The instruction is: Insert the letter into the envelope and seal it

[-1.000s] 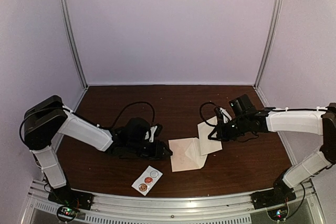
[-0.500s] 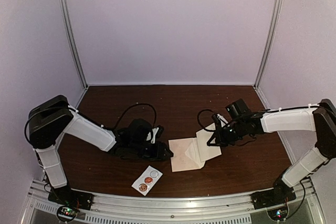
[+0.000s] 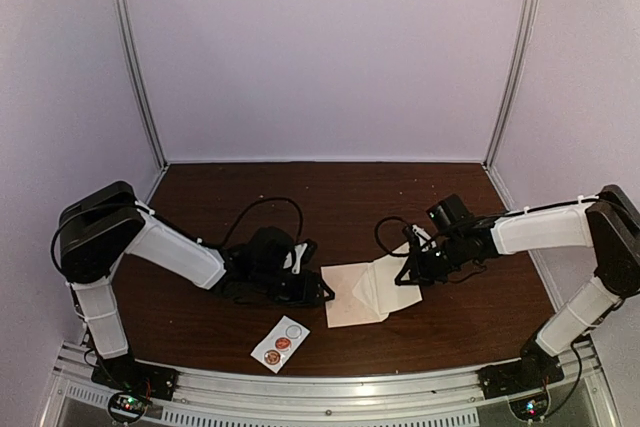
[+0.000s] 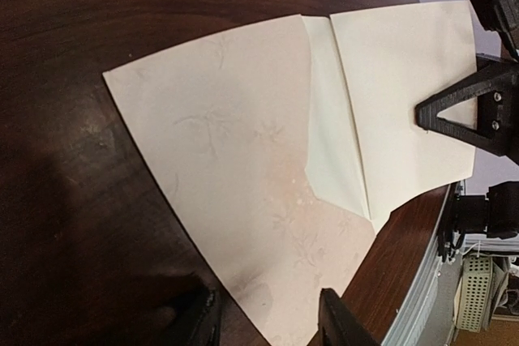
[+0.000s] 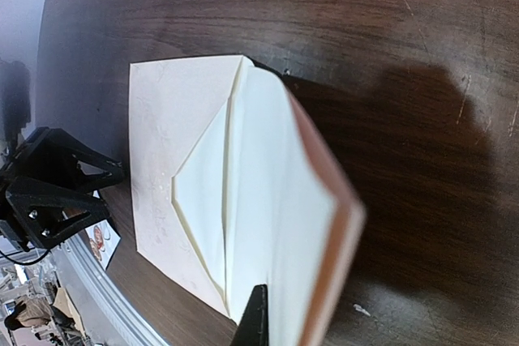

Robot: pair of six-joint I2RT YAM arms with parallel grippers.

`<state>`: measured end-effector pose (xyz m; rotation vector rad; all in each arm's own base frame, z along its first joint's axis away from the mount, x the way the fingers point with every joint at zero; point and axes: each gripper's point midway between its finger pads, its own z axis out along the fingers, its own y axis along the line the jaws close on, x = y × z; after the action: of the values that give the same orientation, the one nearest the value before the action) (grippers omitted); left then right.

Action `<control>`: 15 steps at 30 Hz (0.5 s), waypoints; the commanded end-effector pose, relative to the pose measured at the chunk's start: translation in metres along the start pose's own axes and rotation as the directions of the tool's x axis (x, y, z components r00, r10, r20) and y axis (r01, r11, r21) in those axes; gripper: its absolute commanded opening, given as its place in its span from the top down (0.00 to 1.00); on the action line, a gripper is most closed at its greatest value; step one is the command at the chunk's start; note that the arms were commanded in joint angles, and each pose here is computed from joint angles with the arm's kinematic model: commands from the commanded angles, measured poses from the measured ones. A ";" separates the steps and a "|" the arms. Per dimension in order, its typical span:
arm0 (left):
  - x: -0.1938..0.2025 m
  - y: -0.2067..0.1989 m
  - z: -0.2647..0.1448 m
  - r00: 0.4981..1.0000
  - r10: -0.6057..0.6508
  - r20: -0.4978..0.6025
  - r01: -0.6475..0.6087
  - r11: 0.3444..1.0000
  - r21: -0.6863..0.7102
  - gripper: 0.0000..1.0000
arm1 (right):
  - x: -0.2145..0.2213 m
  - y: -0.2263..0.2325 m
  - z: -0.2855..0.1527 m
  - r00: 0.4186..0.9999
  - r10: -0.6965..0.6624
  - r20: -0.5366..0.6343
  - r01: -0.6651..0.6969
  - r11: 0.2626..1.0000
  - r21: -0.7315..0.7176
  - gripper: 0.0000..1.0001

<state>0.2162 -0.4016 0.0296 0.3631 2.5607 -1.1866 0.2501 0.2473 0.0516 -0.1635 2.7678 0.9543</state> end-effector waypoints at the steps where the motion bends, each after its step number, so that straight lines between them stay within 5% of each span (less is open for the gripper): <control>1: -0.001 -0.008 0.005 1.000 0.022 -0.003 -0.021 0.999 0.027 0.58 | 0.001 -0.005 0.003 1.000 0.009 -0.003 -0.009 1.000 0.008 1.00; 15: 0.001 -0.010 0.007 1.000 0.025 -0.006 -0.024 0.999 0.043 0.59 | 0.009 -0.004 0.014 0.999 0.022 -0.041 -0.022 1.000 0.002 1.00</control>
<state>0.2138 -0.4035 0.0294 0.3750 2.5640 -1.2032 0.2464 0.2489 0.0395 -0.1564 2.8078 0.9481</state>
